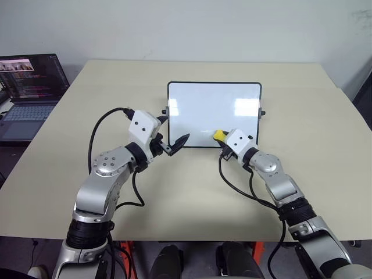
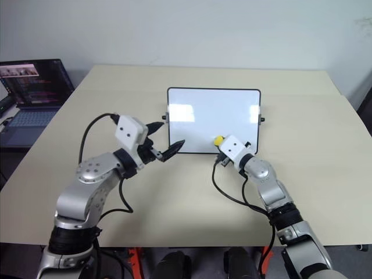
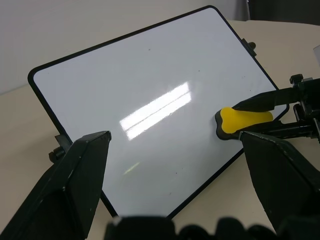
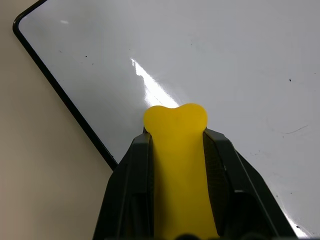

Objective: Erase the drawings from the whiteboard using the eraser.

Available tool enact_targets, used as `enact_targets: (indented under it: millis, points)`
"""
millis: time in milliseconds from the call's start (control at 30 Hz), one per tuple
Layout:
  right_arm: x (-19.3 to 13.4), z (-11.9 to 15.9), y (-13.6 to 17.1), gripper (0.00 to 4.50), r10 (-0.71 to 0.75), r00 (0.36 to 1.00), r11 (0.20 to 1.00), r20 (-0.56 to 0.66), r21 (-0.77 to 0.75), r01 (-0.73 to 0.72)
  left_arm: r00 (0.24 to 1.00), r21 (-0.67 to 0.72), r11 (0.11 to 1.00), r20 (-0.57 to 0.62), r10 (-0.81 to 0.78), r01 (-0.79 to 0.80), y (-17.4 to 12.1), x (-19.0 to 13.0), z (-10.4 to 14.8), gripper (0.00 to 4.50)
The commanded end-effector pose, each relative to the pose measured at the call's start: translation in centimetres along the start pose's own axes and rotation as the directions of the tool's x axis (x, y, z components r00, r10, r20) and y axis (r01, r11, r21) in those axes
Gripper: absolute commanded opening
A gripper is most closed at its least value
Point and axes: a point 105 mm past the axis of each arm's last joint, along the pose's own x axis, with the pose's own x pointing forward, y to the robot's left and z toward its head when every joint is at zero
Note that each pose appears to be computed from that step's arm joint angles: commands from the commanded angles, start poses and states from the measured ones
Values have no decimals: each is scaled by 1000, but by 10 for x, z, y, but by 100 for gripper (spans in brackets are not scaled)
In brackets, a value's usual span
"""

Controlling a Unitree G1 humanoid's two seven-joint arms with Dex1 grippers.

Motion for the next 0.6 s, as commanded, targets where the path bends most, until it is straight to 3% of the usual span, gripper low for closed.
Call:
enact_targets:
  millis: [33,433,600]
  points:
    - [-8,-18,-15,110,-60,996,998,-71,20,61,999,30,1000,48,-11,10,-1,1,13,450]
    - [-18,-2,-18,110,-53,997,995,-55,76,57,999,15,1000,44,-22,22,-7,-1,10,450]
    - [-35,1,-24,110,-68,992,982,-105,168,85,999,2,1000,33,-27,27,-11,-5,6,450]
